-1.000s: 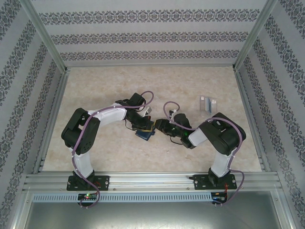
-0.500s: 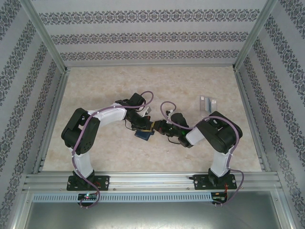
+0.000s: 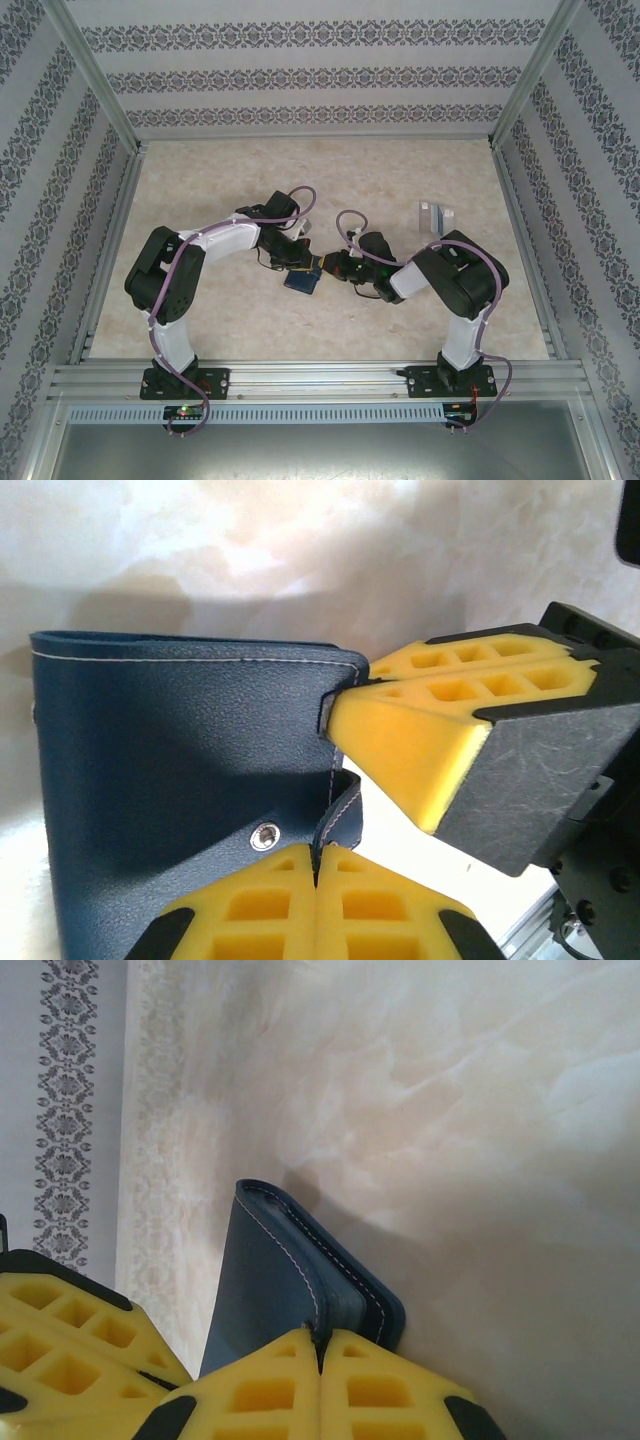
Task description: Put the credit cards into the card holder
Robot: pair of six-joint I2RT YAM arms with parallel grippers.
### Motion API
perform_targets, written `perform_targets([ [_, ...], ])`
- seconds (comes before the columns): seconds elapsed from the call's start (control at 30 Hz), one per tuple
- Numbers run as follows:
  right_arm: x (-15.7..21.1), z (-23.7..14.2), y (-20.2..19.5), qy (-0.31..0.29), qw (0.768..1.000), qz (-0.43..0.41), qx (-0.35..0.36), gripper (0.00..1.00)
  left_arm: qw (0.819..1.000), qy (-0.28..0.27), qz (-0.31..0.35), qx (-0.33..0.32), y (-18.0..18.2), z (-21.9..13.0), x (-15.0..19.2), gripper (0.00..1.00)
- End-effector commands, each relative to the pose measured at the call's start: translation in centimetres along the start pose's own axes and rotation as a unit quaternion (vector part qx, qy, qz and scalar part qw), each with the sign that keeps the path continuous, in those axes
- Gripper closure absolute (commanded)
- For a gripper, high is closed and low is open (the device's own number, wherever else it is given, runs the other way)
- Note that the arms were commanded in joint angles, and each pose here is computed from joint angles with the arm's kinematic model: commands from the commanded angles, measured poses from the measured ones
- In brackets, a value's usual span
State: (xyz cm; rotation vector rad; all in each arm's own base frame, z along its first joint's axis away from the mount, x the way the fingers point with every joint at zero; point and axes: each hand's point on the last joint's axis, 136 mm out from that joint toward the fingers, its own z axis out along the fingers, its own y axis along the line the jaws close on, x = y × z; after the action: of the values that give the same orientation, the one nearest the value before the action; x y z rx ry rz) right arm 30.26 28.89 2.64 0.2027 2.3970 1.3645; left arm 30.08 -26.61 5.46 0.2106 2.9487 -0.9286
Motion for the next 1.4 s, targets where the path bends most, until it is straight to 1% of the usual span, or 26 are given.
perform_targets([
  [0.0,0.9,0.5,-0.8,0.028,1.0,-0.004,0.007,1.0,1.0,0.002,0.004,-0.022,1.1,-0.4,-0.2,1.0],
  [0.3,0.6,-0.2,-0.6,0.022,0.999,-0.027,0.016,1.0,0.998,0.028,-0.02,-0.046,3.3,1.4,0.6,1.0],
  [0.47,0.5,-0.4,-0.5,0.024,0.999,-0.035,0.016,1.0,0.997,0.036,-0.023,-0.059,3.9,1.8,0.6,1.0],
  [0.57,0.3,-0.6,-0.3,0.022,0.999,-0.039,0.014,1.0,0.997,0.03,-0.027,-0.067,4.1,1.5,0.6,1.0],
  [0.7,0.2,-0.7,-0.5,0.02,0.999,-0.041,0.016,1.0,0.998,0.019,-0.031,-0.052,3.1,0.6,0.6,1.0],
  [0.9,0.4,-0.7,-0.7,0.027,0.998,-0.045,0.025,1.0,0.998,0.008,-0.03,-0.048,2.3,-0.8,0.8,1.0],
  [1.1,0.3,-0.7,-0.6,0.028,0.998,-0.047,0.028,0.99,0.999,0.02,-0.044,-0.026,2.4,0.6,1.1,1.0],
  [1.37,0.4,-0.7,-0.6,0.031,0.998,-0.051,0.029,0.99,0.998,0.033,-0.048,-0.022,2.8,1.6,1.4,1.0],
])
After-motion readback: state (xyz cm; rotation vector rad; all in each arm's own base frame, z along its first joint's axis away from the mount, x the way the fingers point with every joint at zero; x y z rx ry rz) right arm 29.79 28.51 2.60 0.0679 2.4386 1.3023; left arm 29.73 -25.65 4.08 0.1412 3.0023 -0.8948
